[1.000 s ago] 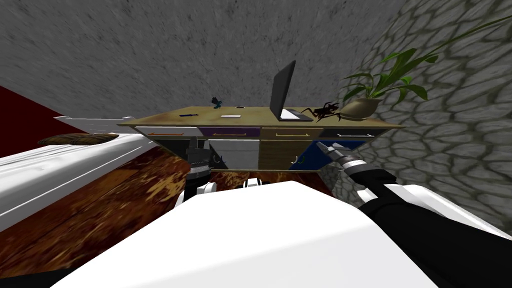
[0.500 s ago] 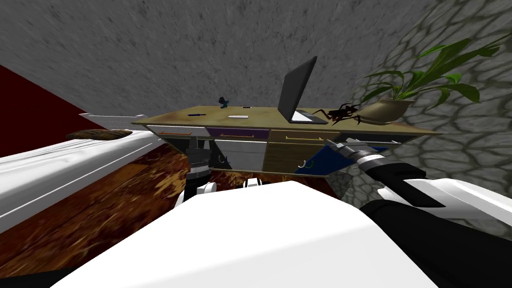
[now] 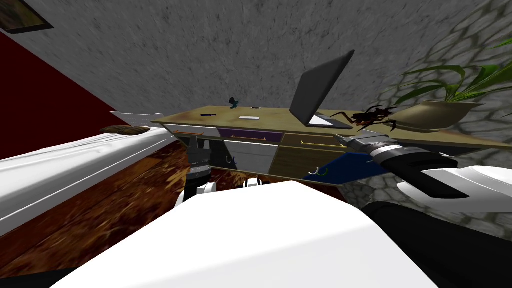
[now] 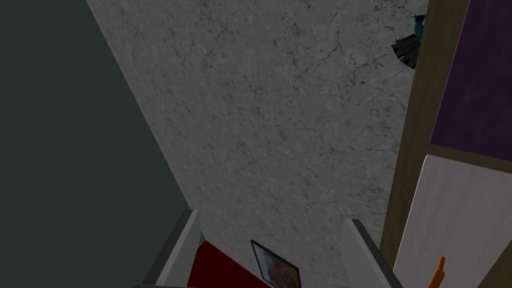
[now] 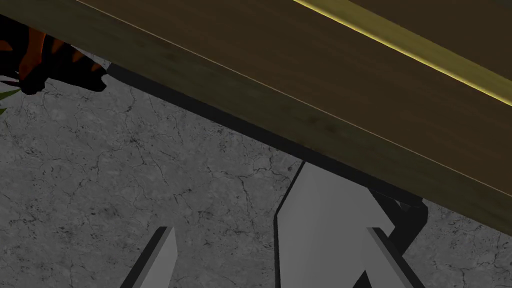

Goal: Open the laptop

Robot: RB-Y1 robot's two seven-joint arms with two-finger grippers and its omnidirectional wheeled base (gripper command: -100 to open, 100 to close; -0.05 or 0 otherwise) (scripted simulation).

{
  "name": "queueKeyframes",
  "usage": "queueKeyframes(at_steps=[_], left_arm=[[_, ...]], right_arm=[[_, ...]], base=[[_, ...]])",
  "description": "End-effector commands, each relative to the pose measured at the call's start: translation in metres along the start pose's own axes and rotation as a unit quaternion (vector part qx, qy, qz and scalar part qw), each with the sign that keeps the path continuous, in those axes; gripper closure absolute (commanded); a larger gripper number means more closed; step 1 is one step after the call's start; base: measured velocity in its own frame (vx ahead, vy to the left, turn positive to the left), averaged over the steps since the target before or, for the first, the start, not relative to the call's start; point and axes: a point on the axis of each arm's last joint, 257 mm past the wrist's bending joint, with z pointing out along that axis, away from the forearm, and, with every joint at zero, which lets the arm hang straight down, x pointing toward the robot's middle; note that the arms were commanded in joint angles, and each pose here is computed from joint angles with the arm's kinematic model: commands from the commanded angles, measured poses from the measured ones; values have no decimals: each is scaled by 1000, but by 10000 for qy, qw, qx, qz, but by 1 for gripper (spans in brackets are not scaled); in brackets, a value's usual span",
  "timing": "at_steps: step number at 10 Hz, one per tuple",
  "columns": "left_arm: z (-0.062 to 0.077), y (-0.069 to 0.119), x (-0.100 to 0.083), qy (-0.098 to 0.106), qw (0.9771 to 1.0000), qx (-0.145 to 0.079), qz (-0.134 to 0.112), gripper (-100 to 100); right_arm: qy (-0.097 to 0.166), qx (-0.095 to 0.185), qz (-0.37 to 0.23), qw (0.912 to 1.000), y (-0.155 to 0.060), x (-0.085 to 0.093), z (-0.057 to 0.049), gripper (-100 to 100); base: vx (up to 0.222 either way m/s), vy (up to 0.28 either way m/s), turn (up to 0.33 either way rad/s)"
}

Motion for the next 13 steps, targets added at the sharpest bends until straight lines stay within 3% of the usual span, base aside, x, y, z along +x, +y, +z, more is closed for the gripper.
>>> queueKeyframes(at_steps=[1,7,10,11,13], left_arm=[[0,0,0,0,10000,0,0,0],[0,0,0,0,10000,0,0,0],[0,0,0,0,10000,-1,2,0],[0,0,0,0,10000,0,2,0],[0,0,0,0,10000,0,2,0]], right_arm=[[-22,131,-406,9991,-15,-16,7,-100],[-151,361,-1011,9941,-39,-55,21,-100],[-145,321,-973,9946,-35,-56,22,-100],[-148,324,-971,9946,-35,-56,22,100],[-156,352,-393,9985,-41,-55,23,100]], base=[[78,103,158],[84,103,134],[61,13,-2],[8,0,5],[-22,-5,32]])
